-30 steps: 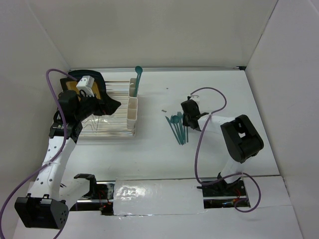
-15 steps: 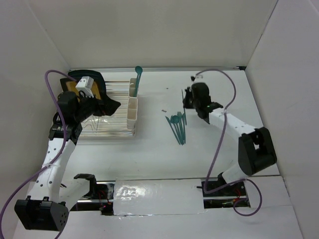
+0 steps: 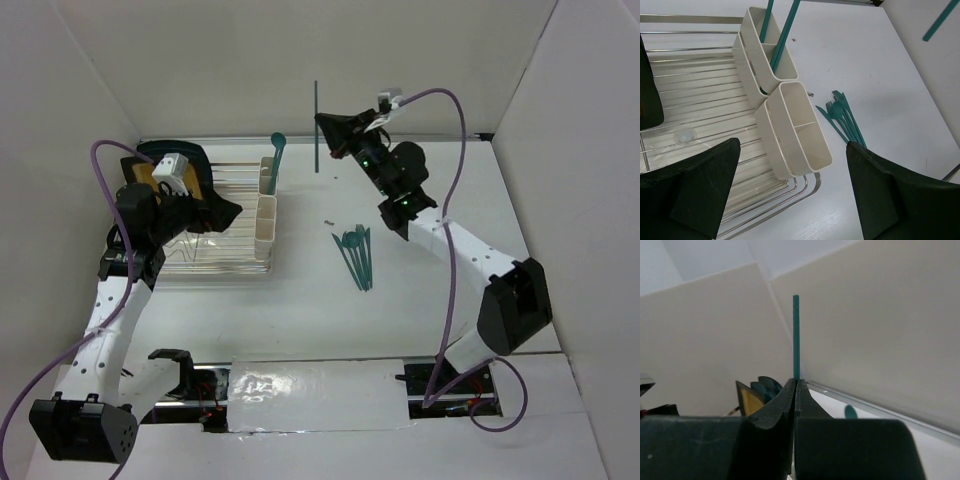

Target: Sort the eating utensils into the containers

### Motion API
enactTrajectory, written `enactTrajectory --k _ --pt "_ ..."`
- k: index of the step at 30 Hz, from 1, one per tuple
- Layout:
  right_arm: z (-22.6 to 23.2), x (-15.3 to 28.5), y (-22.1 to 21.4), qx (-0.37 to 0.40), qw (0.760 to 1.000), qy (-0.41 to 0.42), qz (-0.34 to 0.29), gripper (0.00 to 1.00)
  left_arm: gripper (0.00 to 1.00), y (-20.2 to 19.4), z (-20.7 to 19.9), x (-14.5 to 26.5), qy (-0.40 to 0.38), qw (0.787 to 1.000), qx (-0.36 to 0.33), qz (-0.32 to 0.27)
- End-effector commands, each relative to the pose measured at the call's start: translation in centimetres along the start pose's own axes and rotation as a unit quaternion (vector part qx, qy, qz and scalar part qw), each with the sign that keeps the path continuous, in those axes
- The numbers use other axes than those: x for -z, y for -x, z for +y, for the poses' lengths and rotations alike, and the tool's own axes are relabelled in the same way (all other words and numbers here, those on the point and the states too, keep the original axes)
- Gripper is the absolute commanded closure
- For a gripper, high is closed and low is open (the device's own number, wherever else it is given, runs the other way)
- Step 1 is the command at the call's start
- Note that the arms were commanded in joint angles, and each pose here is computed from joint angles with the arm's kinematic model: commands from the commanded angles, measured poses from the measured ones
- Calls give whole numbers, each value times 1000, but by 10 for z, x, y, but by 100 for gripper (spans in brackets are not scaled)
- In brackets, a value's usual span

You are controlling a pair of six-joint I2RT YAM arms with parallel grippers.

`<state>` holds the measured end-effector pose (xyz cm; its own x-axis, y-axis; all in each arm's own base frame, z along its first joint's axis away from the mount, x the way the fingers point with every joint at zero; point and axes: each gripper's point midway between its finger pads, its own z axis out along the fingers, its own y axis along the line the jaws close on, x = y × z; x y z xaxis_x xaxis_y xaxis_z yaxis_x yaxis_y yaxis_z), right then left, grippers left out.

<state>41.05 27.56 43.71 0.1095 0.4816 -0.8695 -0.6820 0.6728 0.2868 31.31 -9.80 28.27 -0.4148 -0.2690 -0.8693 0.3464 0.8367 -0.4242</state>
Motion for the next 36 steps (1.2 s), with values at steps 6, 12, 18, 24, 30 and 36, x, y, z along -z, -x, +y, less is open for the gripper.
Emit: enactTrajectory --k 6,12,18,24,30,36 --pt "43 -35 -21 -6 993 72 -93 100 0 13 -4 -1 -11 1000 -18 -18" --pt "41 -60 -61 -25 994 63 -89 100 0 15 -1 -5 -6 1000 -18 -15" --pt "32 -74 -101 -13 996 26 -83 100 0 12 0 -8 -8 1000 -16 -9" --pt "25 -68 -129 -17 998 17 -63 100 0 12 8 -10 12 1000 -9 -7" --pt "30 -66 -129 -11 999 28 -44 100 0 14 14 -7 33 999 -6 -19" --pt "41 -65 -115 -2 998 44 -35 100 0 12 16 -9 36 999 -6 -12"
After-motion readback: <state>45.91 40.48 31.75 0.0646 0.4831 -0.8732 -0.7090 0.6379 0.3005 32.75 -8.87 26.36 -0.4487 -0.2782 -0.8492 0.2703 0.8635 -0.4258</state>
